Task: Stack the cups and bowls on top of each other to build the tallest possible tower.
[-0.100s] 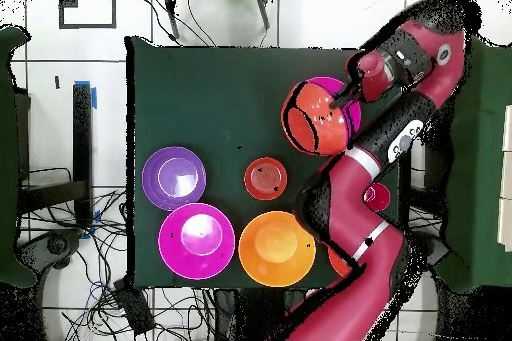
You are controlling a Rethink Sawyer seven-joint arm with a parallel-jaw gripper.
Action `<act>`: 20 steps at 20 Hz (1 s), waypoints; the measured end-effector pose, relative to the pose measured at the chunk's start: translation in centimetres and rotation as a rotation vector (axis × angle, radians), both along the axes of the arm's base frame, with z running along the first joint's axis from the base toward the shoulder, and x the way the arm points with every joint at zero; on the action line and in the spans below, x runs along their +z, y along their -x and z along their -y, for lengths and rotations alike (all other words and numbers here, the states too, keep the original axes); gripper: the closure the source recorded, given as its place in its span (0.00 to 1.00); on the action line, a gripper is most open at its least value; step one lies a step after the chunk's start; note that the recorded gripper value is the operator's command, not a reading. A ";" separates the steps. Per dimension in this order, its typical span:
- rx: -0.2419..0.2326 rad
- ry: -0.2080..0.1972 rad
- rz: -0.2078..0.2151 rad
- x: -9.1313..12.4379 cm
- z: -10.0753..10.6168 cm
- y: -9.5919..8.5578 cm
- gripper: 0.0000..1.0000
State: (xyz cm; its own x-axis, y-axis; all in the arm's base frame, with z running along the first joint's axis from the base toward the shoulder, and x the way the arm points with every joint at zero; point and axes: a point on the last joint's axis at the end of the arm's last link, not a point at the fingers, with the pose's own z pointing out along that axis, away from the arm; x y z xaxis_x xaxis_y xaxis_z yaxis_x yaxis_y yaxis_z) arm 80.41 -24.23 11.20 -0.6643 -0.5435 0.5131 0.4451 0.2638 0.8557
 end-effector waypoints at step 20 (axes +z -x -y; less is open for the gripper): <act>0.023 -0.054 -0.007 -1.7 -0.3 2.4 1.00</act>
